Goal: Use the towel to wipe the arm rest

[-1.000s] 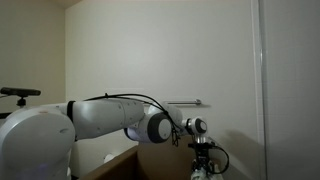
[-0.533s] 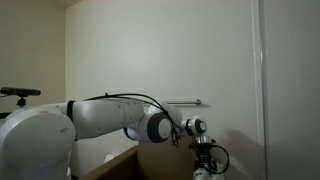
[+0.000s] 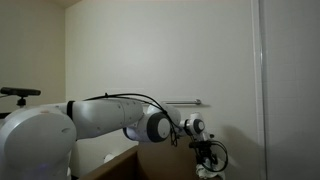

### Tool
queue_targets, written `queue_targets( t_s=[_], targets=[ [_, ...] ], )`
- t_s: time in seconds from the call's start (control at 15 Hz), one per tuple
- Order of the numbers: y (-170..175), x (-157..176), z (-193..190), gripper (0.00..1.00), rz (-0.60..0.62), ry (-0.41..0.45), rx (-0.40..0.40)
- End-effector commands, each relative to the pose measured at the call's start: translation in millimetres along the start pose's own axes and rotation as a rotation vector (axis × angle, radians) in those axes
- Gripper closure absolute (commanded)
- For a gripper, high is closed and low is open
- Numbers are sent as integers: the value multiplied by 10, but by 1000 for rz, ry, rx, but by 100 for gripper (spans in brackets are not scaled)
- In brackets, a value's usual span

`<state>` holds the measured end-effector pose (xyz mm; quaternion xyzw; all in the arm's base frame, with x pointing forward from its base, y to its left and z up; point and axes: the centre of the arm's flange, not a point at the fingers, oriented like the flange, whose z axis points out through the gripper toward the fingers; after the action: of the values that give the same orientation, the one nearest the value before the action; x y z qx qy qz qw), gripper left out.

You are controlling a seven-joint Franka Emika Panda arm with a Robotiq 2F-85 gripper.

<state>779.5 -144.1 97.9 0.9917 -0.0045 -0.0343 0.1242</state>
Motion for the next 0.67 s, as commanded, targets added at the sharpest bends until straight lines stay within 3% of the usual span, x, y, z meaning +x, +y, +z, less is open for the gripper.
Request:
queue_targets(
  t_s=[0.0,0.27,0.6],
  targets=[
    [28,603,63,94,13,46,-54],
    [5,155,281,96,-25,-38,-53],
    [9,-380,367,96,-78,-143,34]
  ],
)
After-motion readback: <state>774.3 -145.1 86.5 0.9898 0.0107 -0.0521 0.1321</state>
